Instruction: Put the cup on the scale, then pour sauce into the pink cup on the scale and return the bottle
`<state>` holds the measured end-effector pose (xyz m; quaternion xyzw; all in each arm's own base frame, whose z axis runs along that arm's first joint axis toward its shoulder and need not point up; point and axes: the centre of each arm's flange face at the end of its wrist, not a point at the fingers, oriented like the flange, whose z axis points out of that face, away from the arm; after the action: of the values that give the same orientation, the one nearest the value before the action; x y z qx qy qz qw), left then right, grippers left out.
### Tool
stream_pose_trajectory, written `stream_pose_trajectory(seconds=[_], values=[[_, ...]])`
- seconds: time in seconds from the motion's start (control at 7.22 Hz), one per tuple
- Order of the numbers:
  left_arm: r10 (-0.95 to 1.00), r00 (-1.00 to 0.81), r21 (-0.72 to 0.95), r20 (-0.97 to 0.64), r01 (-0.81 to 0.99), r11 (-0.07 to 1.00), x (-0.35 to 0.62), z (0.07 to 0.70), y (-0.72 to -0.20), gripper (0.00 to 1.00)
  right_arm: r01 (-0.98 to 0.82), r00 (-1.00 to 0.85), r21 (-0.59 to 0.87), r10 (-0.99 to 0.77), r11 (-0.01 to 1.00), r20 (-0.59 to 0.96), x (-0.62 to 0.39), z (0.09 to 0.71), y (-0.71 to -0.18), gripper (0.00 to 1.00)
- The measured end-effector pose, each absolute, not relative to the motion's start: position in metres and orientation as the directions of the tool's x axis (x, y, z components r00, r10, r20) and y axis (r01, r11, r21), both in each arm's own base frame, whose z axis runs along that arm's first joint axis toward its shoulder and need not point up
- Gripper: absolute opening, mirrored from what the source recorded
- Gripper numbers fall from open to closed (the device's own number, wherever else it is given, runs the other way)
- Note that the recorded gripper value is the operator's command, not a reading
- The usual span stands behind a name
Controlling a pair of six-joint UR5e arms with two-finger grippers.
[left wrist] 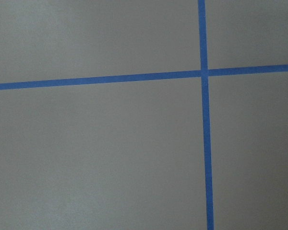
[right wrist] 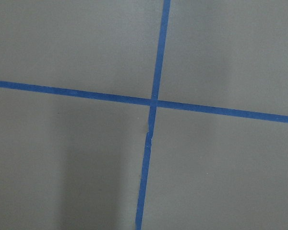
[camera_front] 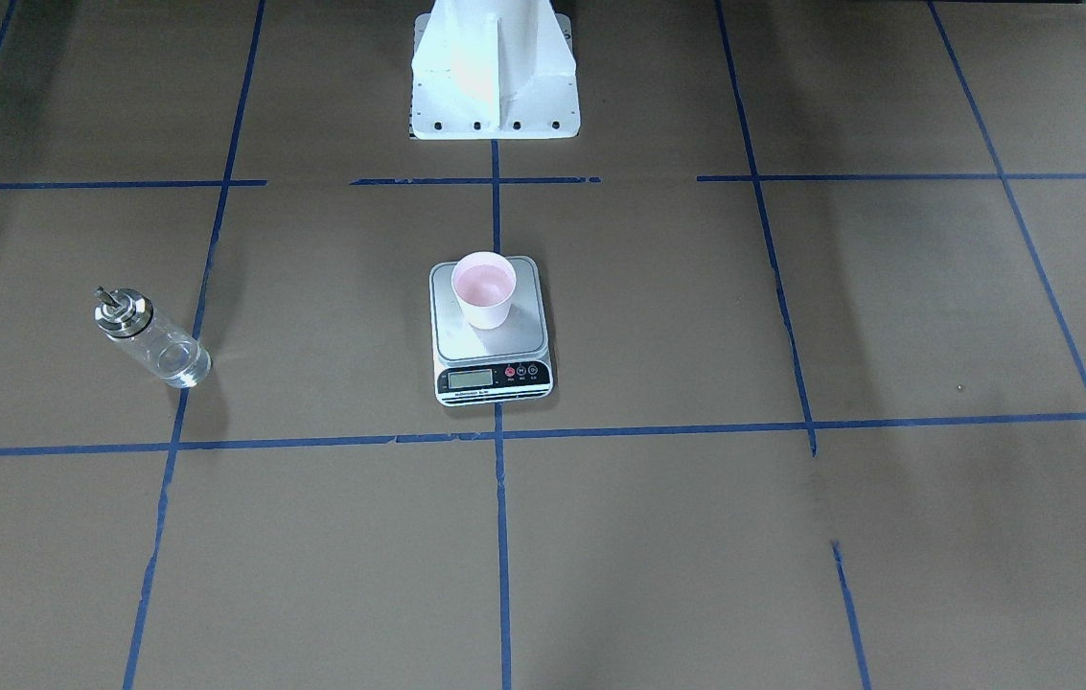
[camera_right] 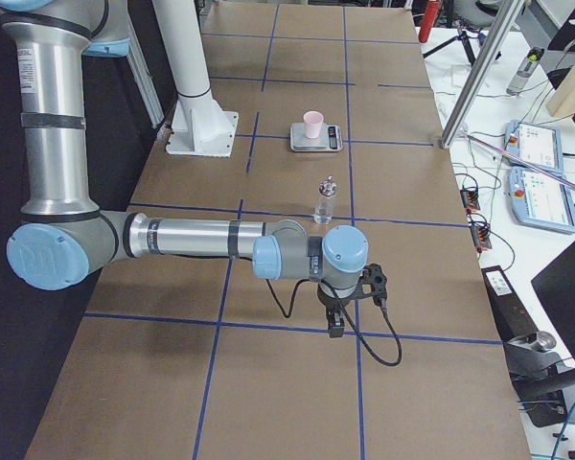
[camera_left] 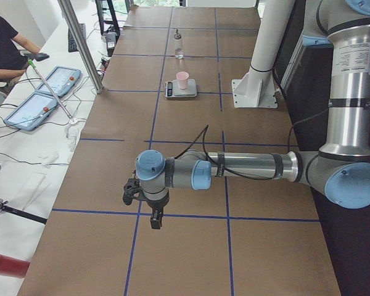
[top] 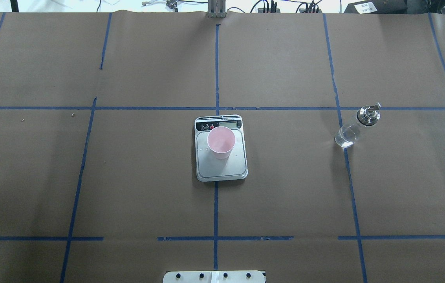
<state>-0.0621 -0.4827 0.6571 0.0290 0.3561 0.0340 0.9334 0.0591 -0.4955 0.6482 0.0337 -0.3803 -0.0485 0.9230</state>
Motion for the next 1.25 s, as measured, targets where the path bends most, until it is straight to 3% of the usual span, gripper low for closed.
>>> stream_pose_trajectory(seconds=[1.25], values=[[0.127, 0.741, 0.154, -0.659, -0.033, 0.988, -0.0654, 0.6508, -0.4859, 1.0, 0.065, 0.706, 0.103, -0.119, 0.993, 0.698, 0.0591, 0.6467, -0.4977, 1.0]])
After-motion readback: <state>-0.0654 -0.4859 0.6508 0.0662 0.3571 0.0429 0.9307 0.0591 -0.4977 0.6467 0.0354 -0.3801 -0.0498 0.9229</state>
